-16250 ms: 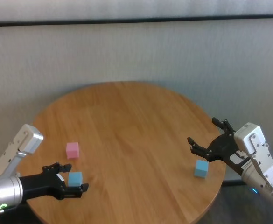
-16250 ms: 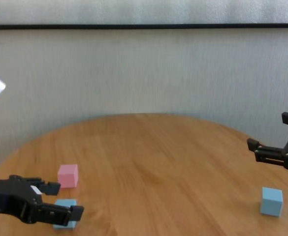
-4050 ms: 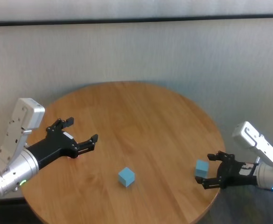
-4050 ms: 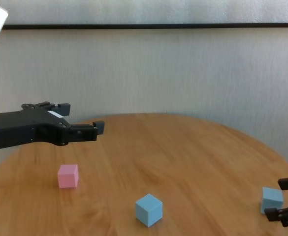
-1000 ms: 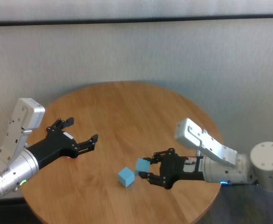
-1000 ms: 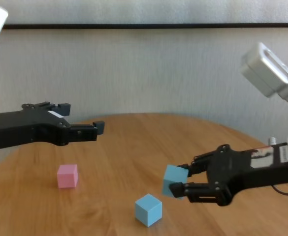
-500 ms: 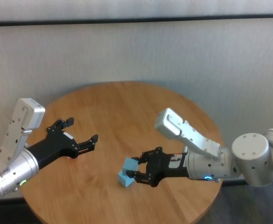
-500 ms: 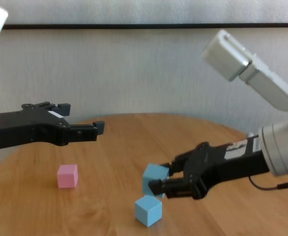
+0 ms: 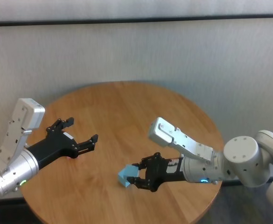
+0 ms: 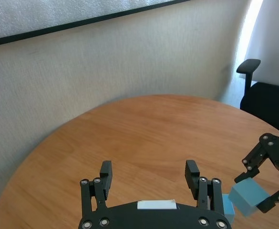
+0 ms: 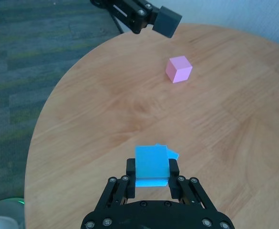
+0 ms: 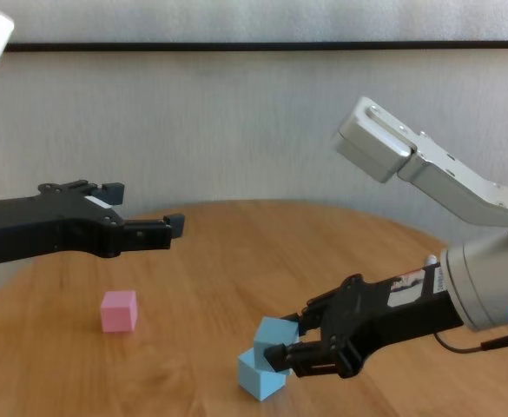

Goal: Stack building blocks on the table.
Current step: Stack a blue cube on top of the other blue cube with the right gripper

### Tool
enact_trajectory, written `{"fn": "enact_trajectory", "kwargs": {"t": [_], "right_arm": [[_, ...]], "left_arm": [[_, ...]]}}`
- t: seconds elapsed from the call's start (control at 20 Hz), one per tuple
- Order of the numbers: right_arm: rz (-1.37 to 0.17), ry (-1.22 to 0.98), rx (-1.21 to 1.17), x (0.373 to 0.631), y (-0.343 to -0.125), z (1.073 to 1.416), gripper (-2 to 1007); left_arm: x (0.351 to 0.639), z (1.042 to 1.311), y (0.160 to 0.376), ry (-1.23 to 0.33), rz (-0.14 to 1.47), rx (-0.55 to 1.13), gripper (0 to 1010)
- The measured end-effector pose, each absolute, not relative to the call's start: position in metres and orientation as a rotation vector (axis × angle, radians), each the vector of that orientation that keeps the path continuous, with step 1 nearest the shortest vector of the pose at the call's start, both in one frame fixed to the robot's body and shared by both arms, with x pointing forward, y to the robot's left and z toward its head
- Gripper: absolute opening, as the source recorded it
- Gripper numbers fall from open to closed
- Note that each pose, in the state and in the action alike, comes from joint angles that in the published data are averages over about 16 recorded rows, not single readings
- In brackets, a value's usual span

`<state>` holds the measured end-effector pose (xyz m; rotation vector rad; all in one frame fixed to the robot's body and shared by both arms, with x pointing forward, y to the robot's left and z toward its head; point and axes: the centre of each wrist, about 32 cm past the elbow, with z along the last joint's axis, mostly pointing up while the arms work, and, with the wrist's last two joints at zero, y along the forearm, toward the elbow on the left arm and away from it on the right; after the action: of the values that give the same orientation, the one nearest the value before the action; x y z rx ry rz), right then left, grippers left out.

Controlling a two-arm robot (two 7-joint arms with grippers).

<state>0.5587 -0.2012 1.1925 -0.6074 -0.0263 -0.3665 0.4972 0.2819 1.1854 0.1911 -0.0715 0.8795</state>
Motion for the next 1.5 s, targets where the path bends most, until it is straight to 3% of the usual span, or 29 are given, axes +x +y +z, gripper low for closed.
{"fn": "enact_trajectory", "kwargs": {"t": [1.5], "right_arm": [[-0.38, 0.018, -0.612, 0.573, -0.189, 1.19, 374]], "left_arm": [[0.497, 1.185, 0.282, -0.072, 0.88, 0.191, 1000]]}}
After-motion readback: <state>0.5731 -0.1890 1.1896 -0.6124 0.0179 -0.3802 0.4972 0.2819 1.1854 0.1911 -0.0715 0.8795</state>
